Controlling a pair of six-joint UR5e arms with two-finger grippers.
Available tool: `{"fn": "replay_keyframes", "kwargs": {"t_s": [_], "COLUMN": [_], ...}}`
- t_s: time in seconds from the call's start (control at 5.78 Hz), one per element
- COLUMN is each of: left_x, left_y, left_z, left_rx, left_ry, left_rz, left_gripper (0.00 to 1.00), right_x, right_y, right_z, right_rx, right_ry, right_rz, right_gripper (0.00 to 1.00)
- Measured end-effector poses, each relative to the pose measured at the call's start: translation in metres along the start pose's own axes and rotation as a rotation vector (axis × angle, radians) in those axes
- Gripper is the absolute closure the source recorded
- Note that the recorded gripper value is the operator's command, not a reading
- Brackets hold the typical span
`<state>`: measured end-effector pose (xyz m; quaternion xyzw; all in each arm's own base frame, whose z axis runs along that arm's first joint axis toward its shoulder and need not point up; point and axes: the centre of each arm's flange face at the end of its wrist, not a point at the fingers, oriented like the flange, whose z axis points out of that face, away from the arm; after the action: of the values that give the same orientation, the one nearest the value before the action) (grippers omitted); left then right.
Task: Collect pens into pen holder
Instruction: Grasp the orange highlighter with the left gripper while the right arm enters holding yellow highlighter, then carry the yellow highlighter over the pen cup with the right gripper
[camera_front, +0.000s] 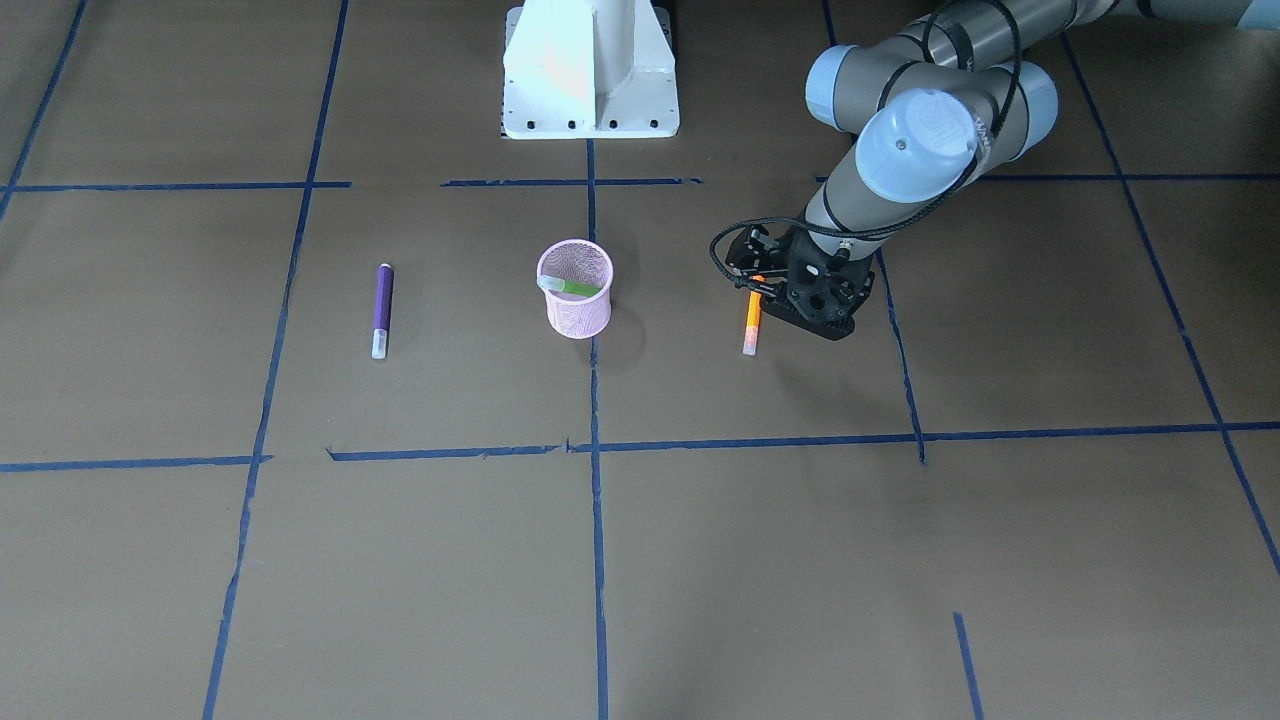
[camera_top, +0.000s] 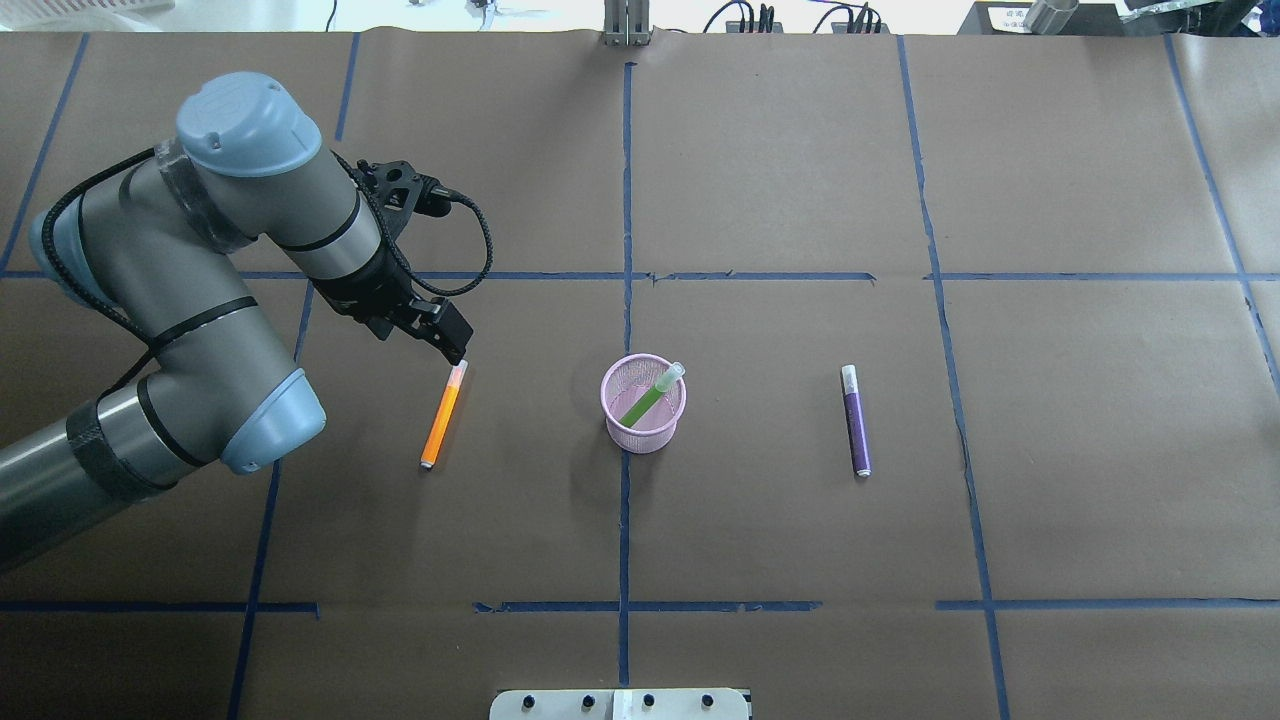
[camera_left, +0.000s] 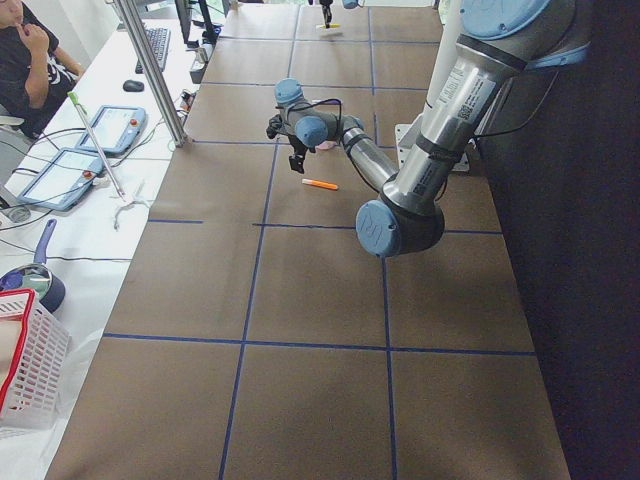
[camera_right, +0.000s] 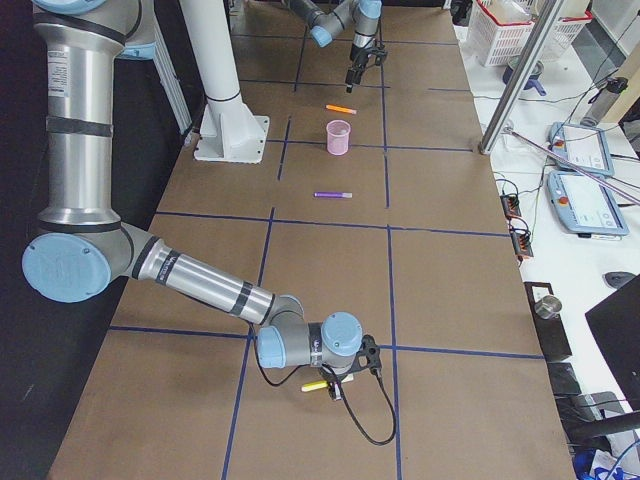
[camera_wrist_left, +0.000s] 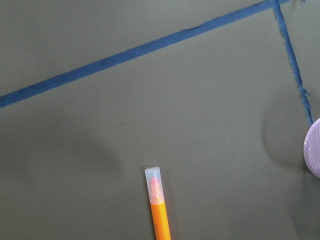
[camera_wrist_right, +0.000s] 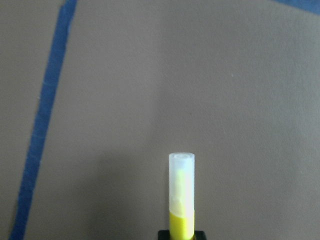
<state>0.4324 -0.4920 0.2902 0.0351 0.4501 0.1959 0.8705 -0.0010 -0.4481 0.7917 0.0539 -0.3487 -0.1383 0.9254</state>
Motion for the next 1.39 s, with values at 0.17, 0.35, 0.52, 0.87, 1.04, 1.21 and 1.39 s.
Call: {"fn": "replay_keyframes", "kwargs": {"t_s": [0.17,0.35,0.52,0.87,1.04,1.21,1.39], "left_x": [-0.001,0.007,0.018,0.03,0.033,0.034,0.032], "left_y": [0.006,0.014,0.022,0.028,0.028,0.026,0.024], "left_z": [0.012,0.031,0.048,0.066,0.074,0.079,0.084], "left_rx": [-0.015,-0.027,-0.034,-0.04,-0.034,-0.029,-0.031], "left_ry": [-0.014,-0.042,-0.069,-0.098,-0.117,-0.131,-0.138], "left_rz": [0.009,0.027,0.044,0.055,0.06,0.057,0.048], "left_gripper": [0.0,0.0,0.0,0.0,0.0,0.0,0.0], "right_x": [-0.027,-0.059,-0.111,-0.264,-0.33,-0.376,-0.412], "right_y": [-0.028,-0.053,-0.081,-0.145,-0.155,-0.155,-0.152], "right_z": [-0.034,-0.067,-0.097,-0.148,-0.163,-0.175,-0.191], "right_rx": [0.074,0.144,0.205,0.315,0.355,0.385,0.41], "right_ry": [0.004,-0.004,-0.031,-0.124,-0.157,-0.189,-0.232], "right_rz": [-0.062,-0.094,-0.109,-0.14,-0.126,-0.106,-0.095], "right_gripper": [1.0,1.0,1.0,1.0,1.0,1.0,1.0]}}
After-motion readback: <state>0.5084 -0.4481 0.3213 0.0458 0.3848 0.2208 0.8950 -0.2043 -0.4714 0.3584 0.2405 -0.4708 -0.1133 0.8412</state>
